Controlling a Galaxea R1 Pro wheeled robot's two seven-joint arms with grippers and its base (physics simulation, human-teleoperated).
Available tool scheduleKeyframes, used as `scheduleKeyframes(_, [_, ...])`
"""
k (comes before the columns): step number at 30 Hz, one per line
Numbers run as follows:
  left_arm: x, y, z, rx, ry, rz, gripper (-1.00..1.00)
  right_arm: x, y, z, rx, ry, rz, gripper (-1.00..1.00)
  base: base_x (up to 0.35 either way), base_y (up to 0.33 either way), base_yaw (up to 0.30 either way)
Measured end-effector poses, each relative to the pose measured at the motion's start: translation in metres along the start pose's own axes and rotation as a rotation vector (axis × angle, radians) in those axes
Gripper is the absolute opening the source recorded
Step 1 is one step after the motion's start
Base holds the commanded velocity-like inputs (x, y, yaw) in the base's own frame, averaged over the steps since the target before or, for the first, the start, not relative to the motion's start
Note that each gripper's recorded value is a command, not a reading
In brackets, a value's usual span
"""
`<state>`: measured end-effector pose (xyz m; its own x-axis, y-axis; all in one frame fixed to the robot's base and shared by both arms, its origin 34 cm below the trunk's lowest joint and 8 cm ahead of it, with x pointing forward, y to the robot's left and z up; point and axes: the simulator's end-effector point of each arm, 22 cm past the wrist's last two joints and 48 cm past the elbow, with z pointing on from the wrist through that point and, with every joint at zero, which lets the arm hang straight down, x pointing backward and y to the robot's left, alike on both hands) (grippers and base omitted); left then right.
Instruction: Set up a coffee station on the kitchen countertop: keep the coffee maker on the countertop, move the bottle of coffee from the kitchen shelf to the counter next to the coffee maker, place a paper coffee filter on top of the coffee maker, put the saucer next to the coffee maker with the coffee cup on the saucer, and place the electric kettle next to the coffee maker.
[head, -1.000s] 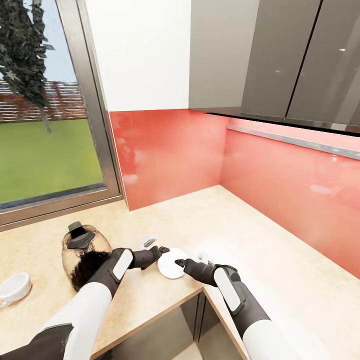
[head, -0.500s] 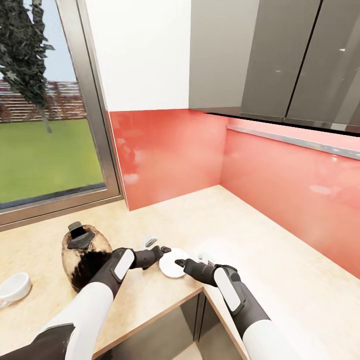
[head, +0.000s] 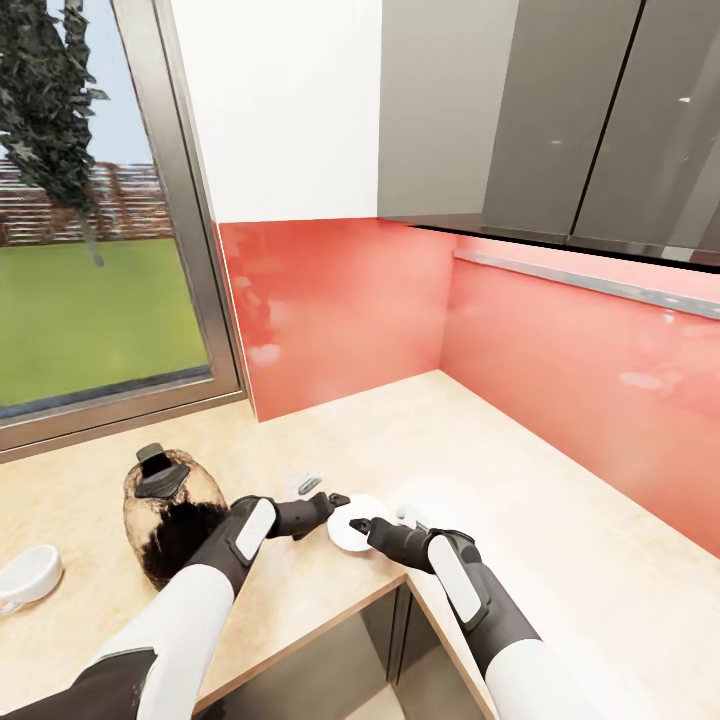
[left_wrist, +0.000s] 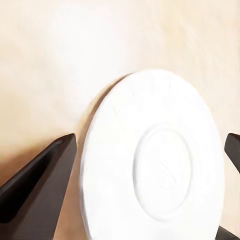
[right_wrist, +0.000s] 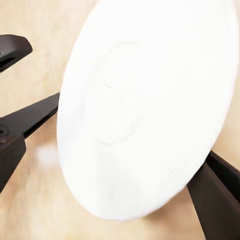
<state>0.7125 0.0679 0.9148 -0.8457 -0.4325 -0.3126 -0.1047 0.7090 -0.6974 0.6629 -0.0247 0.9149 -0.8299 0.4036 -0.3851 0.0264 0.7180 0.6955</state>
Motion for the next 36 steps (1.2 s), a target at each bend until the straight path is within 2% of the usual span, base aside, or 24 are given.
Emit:
scheduleKeyframes(32, [0.0038,-0.0050,0.0018,0.015,0.008,-0.004,1.00,-0.0015,0.0009,-0.0004,-0.005,-0.004,0.005,1.00,0.000,0.000,0.000])
scheduleKeyframes(33, [0.0037,-0.0051,0.0018,0.015,0.008,-0.004,1.00,-0.0018,0.0011,-0.0004,-0.005,-0.005,0.006,-1.00,0.000,0.000,0.000])
scheduleKeyframes(36, [0.0038,-0.0048,0.0018,0.015,0.008,-0.003,1.00,-0.0020,0.0000,-0.0004,-0.001,-0.006,0.002,-1.00,0.000,0.000,0.000])
